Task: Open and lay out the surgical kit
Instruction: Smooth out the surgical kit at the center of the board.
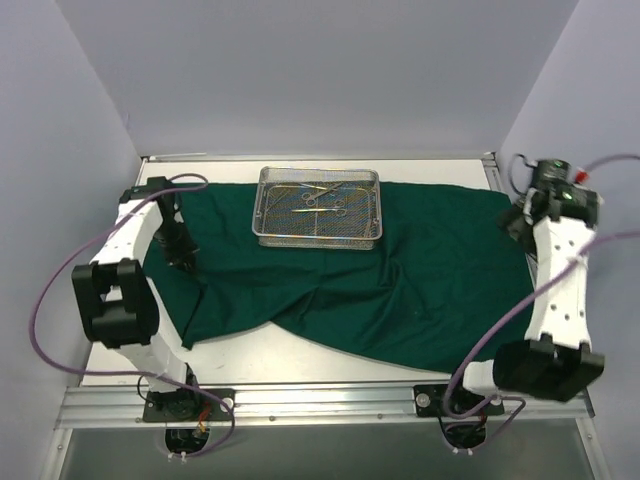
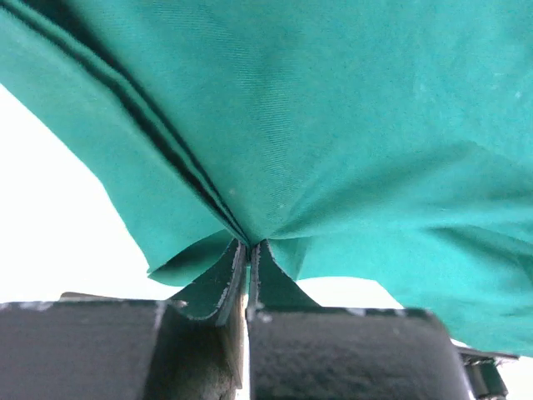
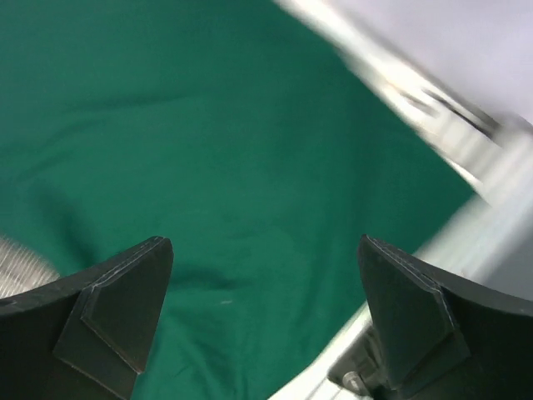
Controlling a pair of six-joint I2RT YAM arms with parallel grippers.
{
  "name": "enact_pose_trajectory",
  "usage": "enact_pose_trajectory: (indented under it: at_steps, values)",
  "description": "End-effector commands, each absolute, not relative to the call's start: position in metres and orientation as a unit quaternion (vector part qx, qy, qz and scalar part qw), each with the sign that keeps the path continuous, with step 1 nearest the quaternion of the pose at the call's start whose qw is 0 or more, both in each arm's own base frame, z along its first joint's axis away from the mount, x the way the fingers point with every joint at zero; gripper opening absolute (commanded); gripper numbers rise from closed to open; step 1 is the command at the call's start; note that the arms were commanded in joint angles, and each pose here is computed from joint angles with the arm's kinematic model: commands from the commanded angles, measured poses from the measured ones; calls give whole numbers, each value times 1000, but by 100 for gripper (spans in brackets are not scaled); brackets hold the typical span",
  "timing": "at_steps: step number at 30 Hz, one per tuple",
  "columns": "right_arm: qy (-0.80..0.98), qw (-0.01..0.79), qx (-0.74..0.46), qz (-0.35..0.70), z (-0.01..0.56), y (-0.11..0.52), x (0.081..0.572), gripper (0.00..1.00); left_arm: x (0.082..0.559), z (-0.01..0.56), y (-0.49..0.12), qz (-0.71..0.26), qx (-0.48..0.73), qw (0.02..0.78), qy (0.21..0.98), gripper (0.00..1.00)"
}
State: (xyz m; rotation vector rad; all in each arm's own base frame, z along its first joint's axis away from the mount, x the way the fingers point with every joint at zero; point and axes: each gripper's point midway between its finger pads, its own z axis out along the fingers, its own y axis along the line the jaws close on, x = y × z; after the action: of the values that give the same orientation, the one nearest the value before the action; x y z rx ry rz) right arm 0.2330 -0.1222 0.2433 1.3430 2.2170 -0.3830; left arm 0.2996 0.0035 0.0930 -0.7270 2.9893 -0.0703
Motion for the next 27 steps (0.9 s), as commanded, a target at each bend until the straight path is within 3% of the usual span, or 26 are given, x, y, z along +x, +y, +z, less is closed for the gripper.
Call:
enact_pose_trajectory:
  at_steps: [1,4,10,13,20,27]
  values:
    - [861,285,404,-118,251,-71,300,99,276,125,22,11,-270,64,961,2]
    - [890,309,328,-76,256,-27,340,99,254,136,38,16,-310,82,947,2]
    - [931,295,216,-7,243,44,361,99,240,152,57,13,-325,133,936,2]
    - [932,306,196,13,244,54,366,99,257,143,48,-24,-316,131,939,16]
    - [937,293,183,48,229,68,363,99,260,117,41,-43,-325,83,941,19]
    - [937,294,177,55,220,72,369,100,242,108,36,-40,-330,75,940,33]
